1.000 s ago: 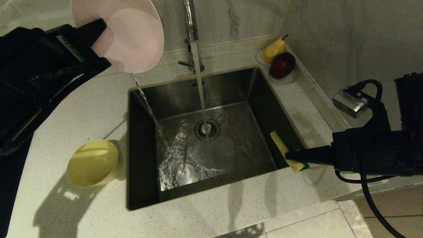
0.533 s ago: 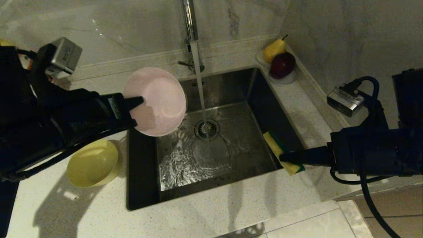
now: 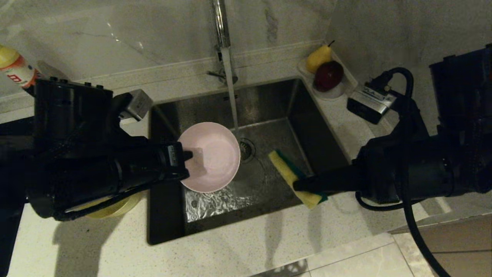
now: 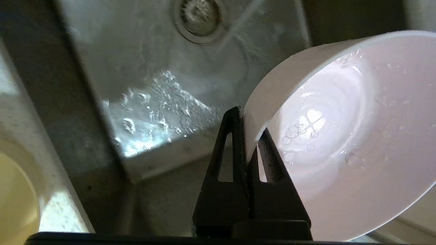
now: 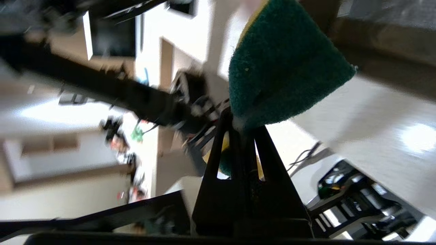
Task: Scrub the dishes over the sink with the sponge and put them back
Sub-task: Wipe the bowl
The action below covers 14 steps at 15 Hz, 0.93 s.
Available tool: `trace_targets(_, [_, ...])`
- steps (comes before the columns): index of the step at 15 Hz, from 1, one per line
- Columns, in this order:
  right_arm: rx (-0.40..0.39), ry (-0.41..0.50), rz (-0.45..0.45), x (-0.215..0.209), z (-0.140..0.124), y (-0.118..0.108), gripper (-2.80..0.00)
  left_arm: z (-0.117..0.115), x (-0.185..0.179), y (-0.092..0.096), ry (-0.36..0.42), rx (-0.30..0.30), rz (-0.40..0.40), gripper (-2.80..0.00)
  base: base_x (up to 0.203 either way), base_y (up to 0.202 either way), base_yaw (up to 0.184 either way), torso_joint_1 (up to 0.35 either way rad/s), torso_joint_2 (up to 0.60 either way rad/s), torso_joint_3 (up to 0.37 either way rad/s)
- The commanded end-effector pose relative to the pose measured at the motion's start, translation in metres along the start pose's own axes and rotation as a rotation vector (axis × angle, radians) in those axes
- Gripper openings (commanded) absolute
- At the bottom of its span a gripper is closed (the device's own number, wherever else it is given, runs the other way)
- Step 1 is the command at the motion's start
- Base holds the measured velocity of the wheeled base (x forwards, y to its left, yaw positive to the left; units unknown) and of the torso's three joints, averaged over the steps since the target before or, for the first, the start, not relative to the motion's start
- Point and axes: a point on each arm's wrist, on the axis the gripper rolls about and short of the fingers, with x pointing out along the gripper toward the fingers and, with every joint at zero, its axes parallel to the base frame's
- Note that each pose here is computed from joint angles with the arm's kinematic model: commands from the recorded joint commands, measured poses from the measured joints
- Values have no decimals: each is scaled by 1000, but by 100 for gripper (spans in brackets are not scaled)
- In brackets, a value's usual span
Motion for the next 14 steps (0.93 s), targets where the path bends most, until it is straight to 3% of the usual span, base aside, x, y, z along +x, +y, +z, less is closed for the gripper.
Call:
trace_targets(1, [-17, 58, 54, 20, -3, 11, -280, -6, 15, -13, -29, 26, 64, -280, 0, 0, 0, 0, 0, 0])
trace_targets(5, [-2, 122, 55, 53, -5, 3, -280, -11, 28, -28, -112, 77, 96, -280, 0, 0, 0, 0, 0, 0])
trace_targets(8, [9, 136, 43, 66, -2, -4, -280, -14, 40, -33, -218, 104, 141, -280, 0, 0, 0, 0, 0, 0])
trace_targets(11, [14, 139, 40, 74, 1, -9, -280, -22, 39, -38, -273, 144, 108, -280, 0, 0, 0, 0, 0, 0])
trace_targets(14, [24, 143, 31, 82, 4, -14, -280, -29, 38, -37, -283, 148, 96, -280, 0, 0, 0, 0, 0, 0])
